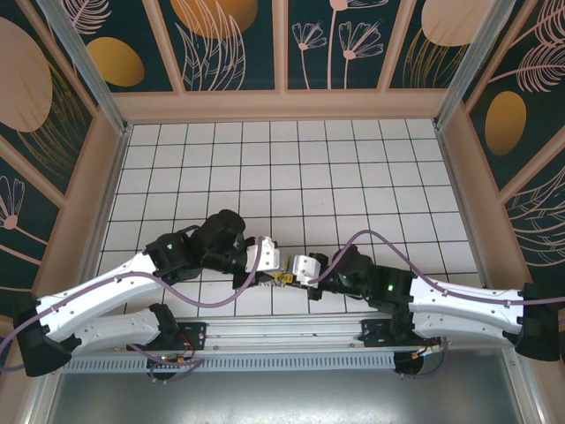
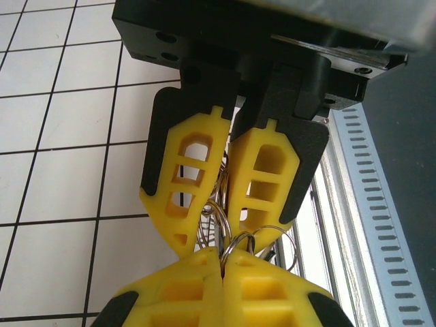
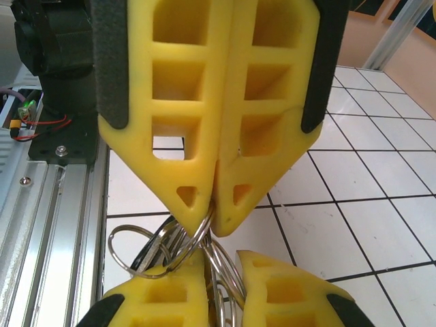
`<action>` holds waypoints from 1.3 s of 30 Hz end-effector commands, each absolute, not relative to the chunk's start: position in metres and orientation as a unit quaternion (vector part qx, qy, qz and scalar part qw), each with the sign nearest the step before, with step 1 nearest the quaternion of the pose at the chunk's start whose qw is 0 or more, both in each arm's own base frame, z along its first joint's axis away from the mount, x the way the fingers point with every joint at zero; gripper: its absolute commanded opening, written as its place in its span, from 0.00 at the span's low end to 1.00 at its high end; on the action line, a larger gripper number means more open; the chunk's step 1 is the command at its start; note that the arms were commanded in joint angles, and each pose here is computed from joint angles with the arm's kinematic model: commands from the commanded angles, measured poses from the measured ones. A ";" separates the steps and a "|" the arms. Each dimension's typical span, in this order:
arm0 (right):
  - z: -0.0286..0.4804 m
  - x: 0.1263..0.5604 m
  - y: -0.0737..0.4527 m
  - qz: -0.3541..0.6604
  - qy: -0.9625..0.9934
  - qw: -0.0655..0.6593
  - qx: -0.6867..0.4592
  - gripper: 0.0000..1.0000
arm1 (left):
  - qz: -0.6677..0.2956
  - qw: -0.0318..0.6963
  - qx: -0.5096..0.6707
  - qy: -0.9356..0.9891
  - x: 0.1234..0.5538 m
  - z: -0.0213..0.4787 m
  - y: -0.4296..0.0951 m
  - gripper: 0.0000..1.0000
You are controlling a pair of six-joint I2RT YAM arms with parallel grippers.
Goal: Put the keys on the keyring
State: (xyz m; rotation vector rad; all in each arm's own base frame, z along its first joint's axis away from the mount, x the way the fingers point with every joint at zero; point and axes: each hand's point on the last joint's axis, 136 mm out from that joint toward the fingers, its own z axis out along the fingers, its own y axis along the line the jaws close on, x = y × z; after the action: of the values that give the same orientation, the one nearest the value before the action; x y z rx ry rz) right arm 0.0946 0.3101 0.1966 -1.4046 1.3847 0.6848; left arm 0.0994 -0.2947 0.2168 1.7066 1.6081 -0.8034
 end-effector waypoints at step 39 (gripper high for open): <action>0.259 0.127 0.275 0.328 0.587 0.606 -0.425 0.39 | -0.352 0.535 0.509 0.575 0.125 0.282 -0.293 0.00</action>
State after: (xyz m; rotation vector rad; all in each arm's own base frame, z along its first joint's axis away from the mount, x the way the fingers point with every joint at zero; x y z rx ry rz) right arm 0.1140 0.2824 0.2466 -1.1050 1.3435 0.7708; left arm 0.1132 -0.2925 0.2587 1.3240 1.4279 -0.8681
